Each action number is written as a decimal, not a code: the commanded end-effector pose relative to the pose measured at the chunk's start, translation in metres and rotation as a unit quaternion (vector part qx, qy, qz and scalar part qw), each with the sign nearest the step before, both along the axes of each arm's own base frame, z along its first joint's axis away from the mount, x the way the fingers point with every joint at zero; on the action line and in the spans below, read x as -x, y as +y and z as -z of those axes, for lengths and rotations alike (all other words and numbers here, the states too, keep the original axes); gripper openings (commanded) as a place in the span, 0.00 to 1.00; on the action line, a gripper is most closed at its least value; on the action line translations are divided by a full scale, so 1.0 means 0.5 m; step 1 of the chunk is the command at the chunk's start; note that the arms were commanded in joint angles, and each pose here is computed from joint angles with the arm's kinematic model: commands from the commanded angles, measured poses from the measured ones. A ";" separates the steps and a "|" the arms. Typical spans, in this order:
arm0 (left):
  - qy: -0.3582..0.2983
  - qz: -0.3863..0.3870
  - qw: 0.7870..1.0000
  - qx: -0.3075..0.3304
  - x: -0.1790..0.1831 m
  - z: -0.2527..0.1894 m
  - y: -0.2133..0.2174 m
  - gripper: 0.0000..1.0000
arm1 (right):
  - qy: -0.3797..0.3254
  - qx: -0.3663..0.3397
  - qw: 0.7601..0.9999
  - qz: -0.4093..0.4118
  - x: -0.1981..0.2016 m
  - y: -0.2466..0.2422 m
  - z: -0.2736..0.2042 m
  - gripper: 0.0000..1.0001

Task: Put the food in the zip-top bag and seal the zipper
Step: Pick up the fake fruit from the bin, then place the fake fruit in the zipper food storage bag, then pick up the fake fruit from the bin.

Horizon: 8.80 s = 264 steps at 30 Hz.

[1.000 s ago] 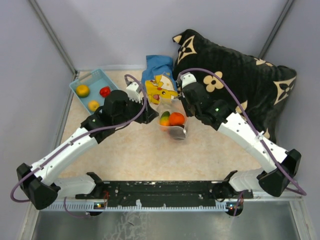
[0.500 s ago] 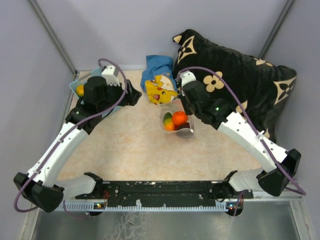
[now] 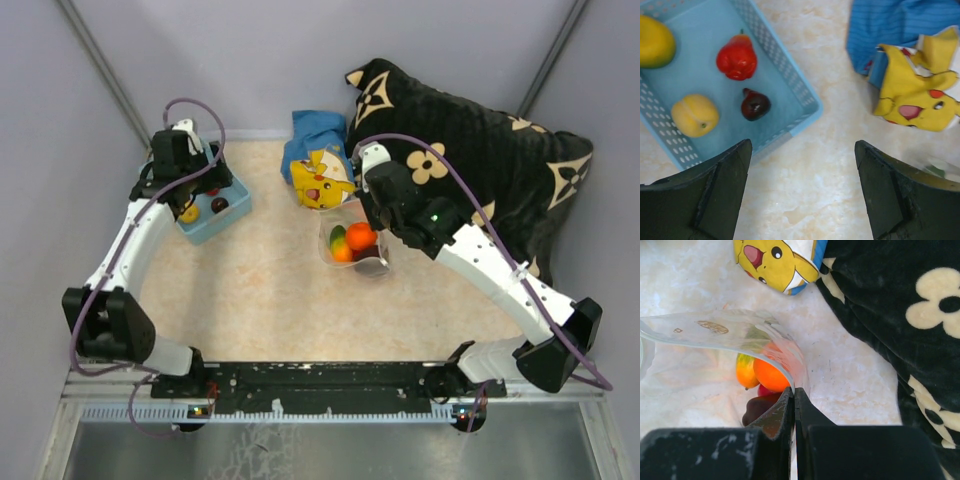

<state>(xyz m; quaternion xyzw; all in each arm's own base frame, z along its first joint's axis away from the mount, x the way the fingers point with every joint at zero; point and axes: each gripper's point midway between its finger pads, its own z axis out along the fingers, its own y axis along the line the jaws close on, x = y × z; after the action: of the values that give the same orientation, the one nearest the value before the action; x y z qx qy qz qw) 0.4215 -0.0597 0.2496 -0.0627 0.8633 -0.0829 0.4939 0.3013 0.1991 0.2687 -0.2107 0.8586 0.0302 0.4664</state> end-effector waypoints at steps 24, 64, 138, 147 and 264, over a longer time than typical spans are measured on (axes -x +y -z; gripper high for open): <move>0.094 -0.200 0.964 -0.146 -0.291 0.212 0.376 0.93 | -0.034 -0.024 0.999 -0.032 0.000 0.010 -0.037 0.00; 0.098 -0.128 0.978 -0.132 -0.292 0.304 0.355 0.59 | -0.008 -0.021 0.997 -0.069 0.011 0.033 0.001 0.00; -0.160 0.435 0.885 0.039 0.352 -0.063 -0.570 0.56 | -0.028 -0.061 0.996 -0.053 0.011 0.036 -0.050 0.00; -0.137 0.397 0.907 0.008 0.326 -0.035 -0.553 0.79 | -0.027 -0.060 0.996 -0.052 0.012 0.034 -0.047 0.00; -0.009 -0.028 0.997 0.074 -0.183 0.198 0.095 0.53 | -0.026 -0.049 0.995 -0.081 0.018 0.043 -0.034 0.00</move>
<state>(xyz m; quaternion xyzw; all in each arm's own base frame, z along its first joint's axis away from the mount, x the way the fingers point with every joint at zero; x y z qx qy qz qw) 0.5255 0.0037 0.1200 -0.1074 0.8704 -0.0799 0.4738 0.2823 0.2163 0.2649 -0.2635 0.8403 0.0995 0.4632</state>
